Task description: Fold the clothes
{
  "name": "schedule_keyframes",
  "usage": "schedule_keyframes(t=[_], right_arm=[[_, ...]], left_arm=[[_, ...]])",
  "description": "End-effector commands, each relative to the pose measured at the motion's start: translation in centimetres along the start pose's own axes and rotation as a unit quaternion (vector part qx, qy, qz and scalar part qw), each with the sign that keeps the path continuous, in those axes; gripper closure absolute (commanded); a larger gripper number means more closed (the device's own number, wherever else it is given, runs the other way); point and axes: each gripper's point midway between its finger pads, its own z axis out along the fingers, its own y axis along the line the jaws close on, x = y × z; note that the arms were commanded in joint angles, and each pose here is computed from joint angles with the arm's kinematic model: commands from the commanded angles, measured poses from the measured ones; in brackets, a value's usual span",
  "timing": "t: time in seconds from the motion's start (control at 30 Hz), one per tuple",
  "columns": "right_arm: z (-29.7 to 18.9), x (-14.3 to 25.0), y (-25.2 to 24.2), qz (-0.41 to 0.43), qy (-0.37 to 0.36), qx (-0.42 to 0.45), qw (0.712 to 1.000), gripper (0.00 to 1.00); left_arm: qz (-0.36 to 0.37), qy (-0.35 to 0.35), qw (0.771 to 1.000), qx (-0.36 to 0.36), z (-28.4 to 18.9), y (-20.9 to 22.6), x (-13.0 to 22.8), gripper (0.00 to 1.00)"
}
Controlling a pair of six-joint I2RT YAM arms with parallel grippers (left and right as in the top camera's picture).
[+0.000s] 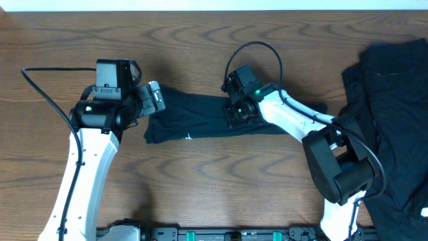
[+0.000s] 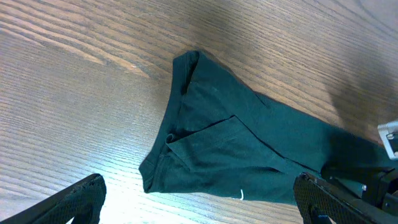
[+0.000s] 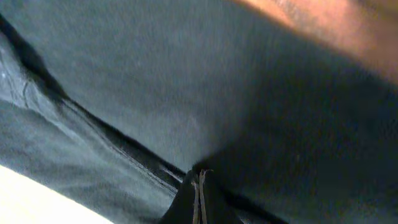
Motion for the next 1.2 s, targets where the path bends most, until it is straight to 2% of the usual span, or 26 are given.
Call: schedule_keyframes(t=[0.0, 0.4, 0.53, 0.73, 0.93, 1.17], right_arm=[[0.4, 0.9, 1.4, 0.01, 0.023, -0.031, 0.999, 0.99], [0.3, 3.6, 2.1, 0.028, 0.077, -0.041, 0.996, 0.98], [0.0, 4.1, 3.1, 0.032, 0.092, -0.07, 0.993, 0.98], [-2.4, 3.0, 3.4, 0.0, 0.079, -0.083, 0.993, 0.99], [-4.9, 0.9, 0.9, 0.005, 0.043, -0.019, 0.999, 0.99], [-3.6, 0.9, -2.5, 0.014, 0.044, 0.051, 0.998, 0.99]], left_arm=[[0.001, -0.002, 1.0, -0.004, -0.2, 0.2, -0.1, 0.02], [0.001, -0.002, 1.0, -0.004, -0.2, 0.2, -0.1, 0.02], [0.001, -0.002, 1.0, -0.004, -0.2, 0.2, -0.1, 0.02], [0.001, -0.002, 1.0, -0.004, -0.2, 0.2, -0.1, 0.02], [0.001, -0.002, 1.0, -0.004, -0.2, 0.2, -0.1, 0.02], [0.001, -0.002, 1.0, -0.004, -0.2, 0.2, -0.1, 0.02]])
